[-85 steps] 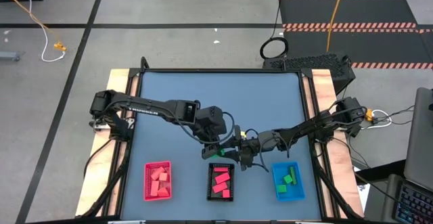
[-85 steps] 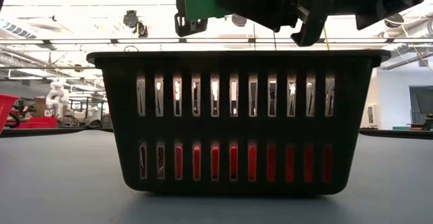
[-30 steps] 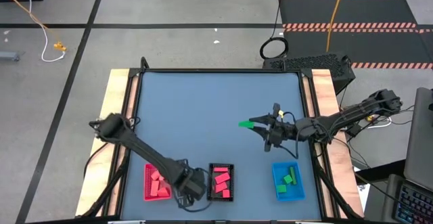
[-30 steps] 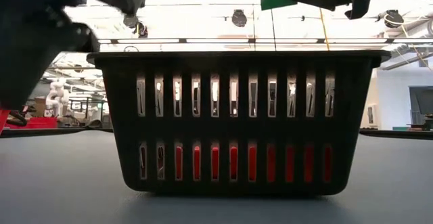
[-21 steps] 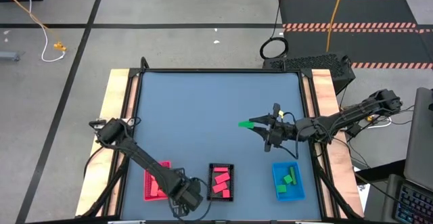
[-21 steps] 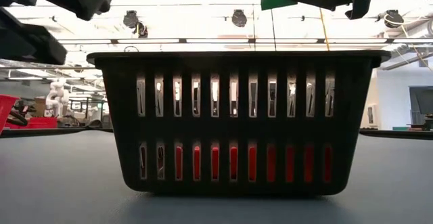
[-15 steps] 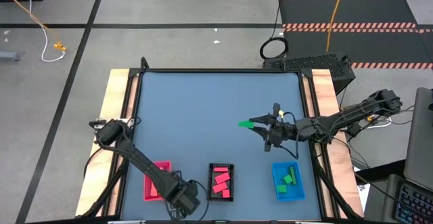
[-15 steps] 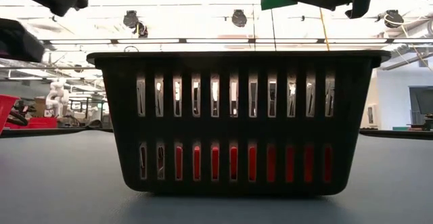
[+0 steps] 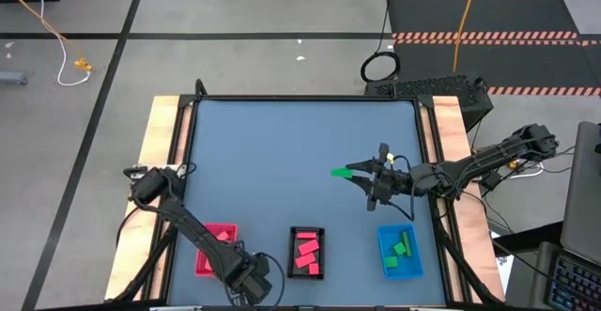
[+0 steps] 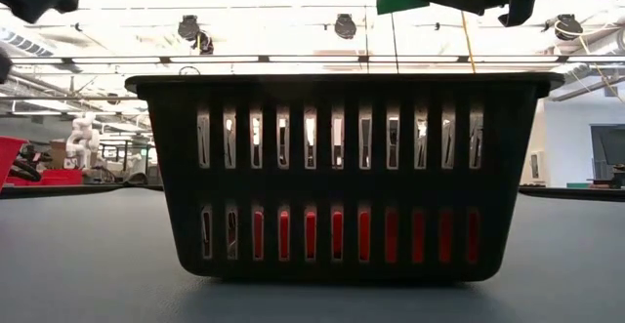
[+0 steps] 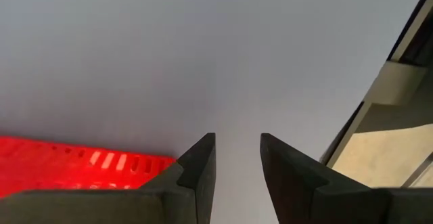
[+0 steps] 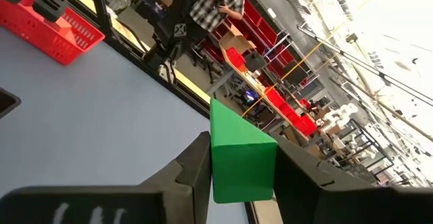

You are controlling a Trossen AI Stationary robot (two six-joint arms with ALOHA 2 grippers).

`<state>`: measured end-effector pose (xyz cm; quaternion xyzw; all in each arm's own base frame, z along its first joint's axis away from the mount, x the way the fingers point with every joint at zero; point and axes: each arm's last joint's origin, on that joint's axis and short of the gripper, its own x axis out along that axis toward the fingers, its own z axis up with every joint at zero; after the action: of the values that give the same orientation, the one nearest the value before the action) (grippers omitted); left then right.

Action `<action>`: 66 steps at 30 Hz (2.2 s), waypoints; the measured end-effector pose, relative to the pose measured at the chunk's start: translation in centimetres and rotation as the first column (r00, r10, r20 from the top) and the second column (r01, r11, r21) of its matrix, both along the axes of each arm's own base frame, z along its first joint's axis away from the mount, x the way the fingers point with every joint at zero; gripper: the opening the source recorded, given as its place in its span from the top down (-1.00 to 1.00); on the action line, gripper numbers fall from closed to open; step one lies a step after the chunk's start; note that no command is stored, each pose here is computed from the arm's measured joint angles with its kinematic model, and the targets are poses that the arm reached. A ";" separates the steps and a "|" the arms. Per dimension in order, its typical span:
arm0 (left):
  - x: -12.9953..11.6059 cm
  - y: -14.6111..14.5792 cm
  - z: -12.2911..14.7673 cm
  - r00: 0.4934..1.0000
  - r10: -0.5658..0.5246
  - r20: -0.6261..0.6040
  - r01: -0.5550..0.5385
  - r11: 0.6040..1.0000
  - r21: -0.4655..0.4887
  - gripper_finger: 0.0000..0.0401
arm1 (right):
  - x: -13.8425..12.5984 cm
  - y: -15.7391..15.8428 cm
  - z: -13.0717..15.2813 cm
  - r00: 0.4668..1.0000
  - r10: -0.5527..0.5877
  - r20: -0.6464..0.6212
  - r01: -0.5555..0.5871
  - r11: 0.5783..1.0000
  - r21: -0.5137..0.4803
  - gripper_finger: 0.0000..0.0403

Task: Sort & place blocks by color
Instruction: Put the green block into the blue bin

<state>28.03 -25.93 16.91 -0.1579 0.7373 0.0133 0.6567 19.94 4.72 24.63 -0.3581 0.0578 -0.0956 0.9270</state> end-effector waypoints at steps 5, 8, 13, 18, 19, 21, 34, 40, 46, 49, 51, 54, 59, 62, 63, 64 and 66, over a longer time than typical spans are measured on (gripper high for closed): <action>-0.2 -0.2 0.0 1.000 0.005 -0.007 -0.005 1.000 -0.003 0.41 | 0.0 0.0 0.0 1.000 0.000 -0.002 0.000 1.000 0.000 0.44; 0.0 -0.1 0.0 1.000 -0.007 0.003 0.007 1.000 -0.009 0.41 | 0.0 0.0 0.0 1.000 0.000 -0.003 0.000 1.000 -0.001 0.45; 1.7 1.8 0.0 0.997 -0.055 0.062 0.054 0.998 0.021 0.41 | 0.0 0.0 0.0 1.000 0.000 -0.003 0.000 1.000 0.000 0.44; 4.0 4.3 0.0 0.989 -0.084 0.125 0.083 0.996 0.012 0.41 | 0.0 0.0 0.0 1.000 -0.001 -0.003 0.001 1.000 0.000 0.45; 4.5 4.6 0.1 0.985 -0.088 0.149 0.089 0.996 0.003 0.41 | 0.0 0.0 0.0 1.000 -0.001 -0.005 0.001 1.000 -0.001 0.45; 5.3 4.9 0.2 0.973 -0.095 0.209 0.100 0.995 -0.015 0.41 | 0.0 0.0 -0.1 1.000 -0.004 -0.008 0.004 1.000 -0.003 0.44; 7.3 4.7 0.8 0.919 -0.079 0.387 0.122 0.989 -0.089 0.41 | 0.0 0.0 -0.1 1.000 -0.006 -0.014 0.006 1.000 -0.006 0.44; 7.8 4.3 1.1 0.890 -0.069 0.451 0.135 0.984 -0.117 0.41 | 0.0 0.0 -0.1 1.000 -0.006 -0.014 0.006 1.000 -0.006 0.45; 7.8 4.4 1.1 0.893 -0.069 0.446 0.133 0.984 -0.114 0.41 | 0.0 0.0 -0.1 1.000 -0.006 -0.014 0.006 1.000 -0.006 0.44; 7.5 4.6 0.9 0.907 -0.083 0.412 0.134 0.986 -0.096 0.41 | 0.0 0.0 -0.1 1.000 -0.006 -0.014 0.006 1.000 -0.007 0.45; 7.2 5.1 0.7 0.924 -0.106 0.367 0.140 0.988 -0.068 0.41 | 0.0 0.0 -0.1 1.000 -0.006 -0.014 0.006 1.000 -0.007 0.44; 6.8 6.3 0.7 0.949 -0.118 0.292 0.132 0.991 -0.029 0.41 | 0.0 0.0 -0.1 1.000 -0.006 -0.014 0.006 1.000 -0.003 0.44; 6.4 8.4 3.1 0.939 -0.135 0.318 0.130 0.991 0.037 0.41 | -0.2 -0.1 0.1 1.000 -0.007 0.004 0.007 0.999 0.050 0.45; 5.8 10.3 5.4 0.927 -0.146 0.346 0.098 0.983 0.152 0.41 | -0.6 -0.2 0.2 1.000 -0.010 0.004 0.009 0.995 0.099 0.44; 5.6 11.2 6.1 0.924 -0.145 0.355 0.077 0.977 0.198 0.41 | -0.8 -0.3 0.2 1.000 -0.009 -0.002 0.009 0.992 0.124 0.44; 5.4 12.1 6.9 0.916 -0.143 0.374 0.050 0.968 0.247 0.41 | -1.0 -0.3 0.1 1.000 -0.010 -0.011 0.012 0.988 0.151 0.44; 5.2 13.8 8.4 0.899 -0.137 0.416 -0.015 0.940 0.342 0.41 | -1.2 -0.4 -0.1 0.999 -0.016 -0.038 0.023 0.979 0.204 0.44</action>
<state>33.20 -12.18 25.30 -0.0188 0.5641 0.0828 0.8213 18.71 4.33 24.49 -0.2621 0.0875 -0.0917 0.9567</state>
